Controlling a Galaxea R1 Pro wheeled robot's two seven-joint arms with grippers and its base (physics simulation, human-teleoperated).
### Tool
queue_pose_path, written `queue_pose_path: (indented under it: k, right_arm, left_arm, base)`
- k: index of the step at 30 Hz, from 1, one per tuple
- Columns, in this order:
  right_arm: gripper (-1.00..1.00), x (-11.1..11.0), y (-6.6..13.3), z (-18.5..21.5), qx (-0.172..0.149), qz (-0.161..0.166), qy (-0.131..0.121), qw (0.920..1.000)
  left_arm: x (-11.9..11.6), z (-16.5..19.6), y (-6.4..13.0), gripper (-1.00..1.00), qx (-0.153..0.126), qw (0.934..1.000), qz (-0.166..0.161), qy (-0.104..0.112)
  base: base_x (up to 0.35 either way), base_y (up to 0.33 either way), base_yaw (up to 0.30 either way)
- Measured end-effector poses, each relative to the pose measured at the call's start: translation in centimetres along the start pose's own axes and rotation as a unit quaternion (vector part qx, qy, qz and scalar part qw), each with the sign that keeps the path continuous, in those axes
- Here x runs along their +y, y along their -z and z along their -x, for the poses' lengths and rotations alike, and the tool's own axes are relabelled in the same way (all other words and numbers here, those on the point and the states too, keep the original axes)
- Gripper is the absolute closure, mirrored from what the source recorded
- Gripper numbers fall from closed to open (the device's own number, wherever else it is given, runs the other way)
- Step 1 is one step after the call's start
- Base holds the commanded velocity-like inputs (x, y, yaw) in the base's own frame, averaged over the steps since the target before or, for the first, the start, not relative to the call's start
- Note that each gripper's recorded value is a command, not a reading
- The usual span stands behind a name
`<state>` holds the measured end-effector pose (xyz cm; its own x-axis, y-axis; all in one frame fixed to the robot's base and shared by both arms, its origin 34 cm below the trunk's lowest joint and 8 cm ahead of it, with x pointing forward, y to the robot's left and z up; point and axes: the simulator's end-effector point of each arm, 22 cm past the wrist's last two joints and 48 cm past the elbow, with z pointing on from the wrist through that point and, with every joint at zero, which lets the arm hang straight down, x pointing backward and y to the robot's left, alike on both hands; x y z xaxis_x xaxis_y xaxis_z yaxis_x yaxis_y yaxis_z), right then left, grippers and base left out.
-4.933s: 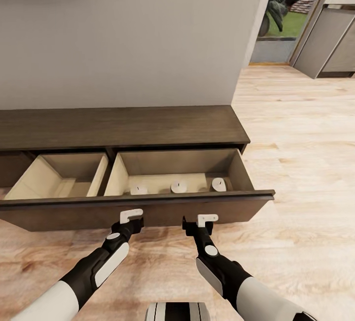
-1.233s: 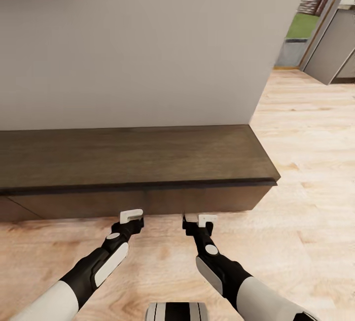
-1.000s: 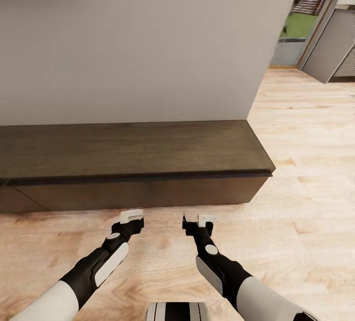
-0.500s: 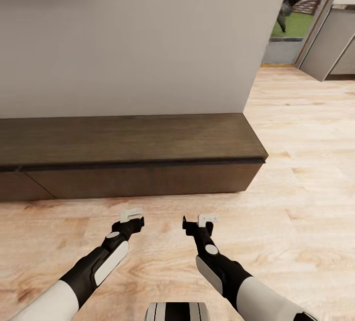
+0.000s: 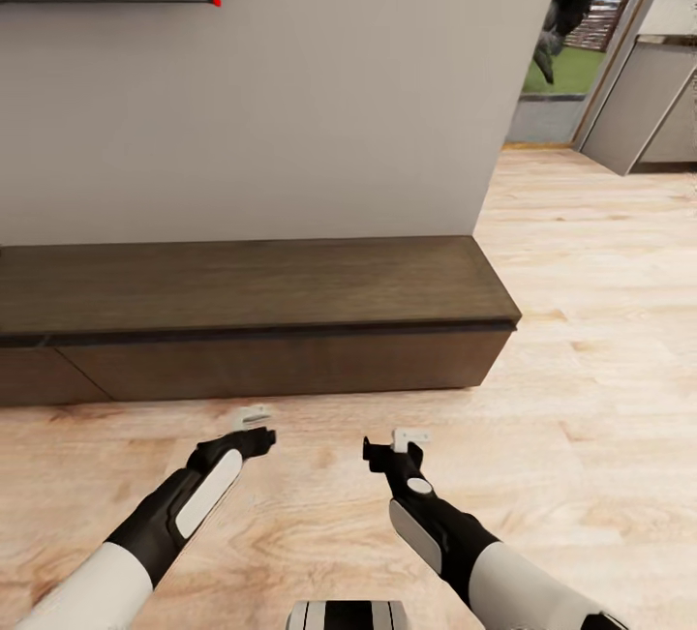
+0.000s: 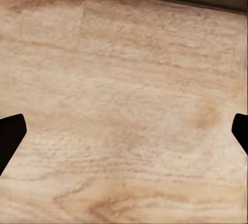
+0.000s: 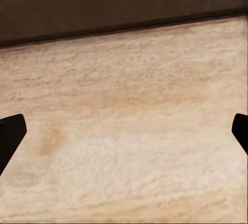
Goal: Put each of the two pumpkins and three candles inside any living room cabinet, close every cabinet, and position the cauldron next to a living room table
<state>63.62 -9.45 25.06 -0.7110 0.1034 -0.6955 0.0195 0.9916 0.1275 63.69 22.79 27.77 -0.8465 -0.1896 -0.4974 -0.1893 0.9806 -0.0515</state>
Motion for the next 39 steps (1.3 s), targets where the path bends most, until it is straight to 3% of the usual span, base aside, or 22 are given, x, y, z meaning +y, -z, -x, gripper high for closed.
queue_pose_path:
  k: [5, 8, 12, 14, 17, 21, 30, 39]
  right_arm:
    - [-1.00, -1.5, 0.2, 0.9, 0.017, -0.016, -0.028, 0.9993]
    - [-1.00, -1.5, 0.4, 1.1, 0.028, -0.016, -0.032, 0.9989]
    - [-1.00, -1.0, 0.9, 1.6, 0.032, -0.013, -0.033, 0.9988]
    - [-1.00, -0.8, 1.1, 1.8, 0.037, -0.011, -0.031, 0.9988]
    - [-1.00, -0.6, 1.5, 1.8, 0.047, -0.009, -0.025, 0.9986]
    - [-1.00, -0.4, 2.1, 1.4, 0.070, -0.007, -0.012, 0.9975]
    - [-1.00, -0.2, 3.4, 1.6, 0.120, -0.005, 0.017, 0.9927]
    - [-1.00, -0.2, 4.5, 3.6, 0.127, -0.002, 0.000, 0.9920]
  left_arm:
    - [0.7, 1.2, 1.3, -1.00, 0.019, 0.9997, -0.003, 0.012]
    - [1.5, 1.8, 2.0, -1.00, 0.026, 0.9994, -0.001, 0.022]
    - [1.9, 1.3, 2.8, -1.00, 0.056, 0.9984, -0.002, 0.011]
    - [2.7, 1.7, 3.2, -1.00, 0.061, 0.9978, 0.000, 0.026]
    - [3.7, 2.6, 3.7, -1.00, 0.058, 0.9973, 0.001, 0.046]
    - [4.2, 3.4, 4.4, -1.00, 0.052, 0.9970, 0.000, 0.057]
    - [3.9, 4.1, 6.0, -1.00, 0.055, 0.9973, -0.006, 0.049]
    - [3.6, 5.3, 7.6, -1.00, 0.045, 0.9977, -0.014, 0.048]
  base:
    - [0.000, 0.000, 0.000]
    - [0.000, 0.000, 0.000]
    - [0.000, 0.000, 0.000]
    - [-0.033, -0.003, 0.000]
    - [-0.190, -0.056, 0.000]
    - [-0.141, -0.041, 0.000]
    - [-0.177, -0.003, 0.000]
    - [-0.160, 0.000, 0.000]
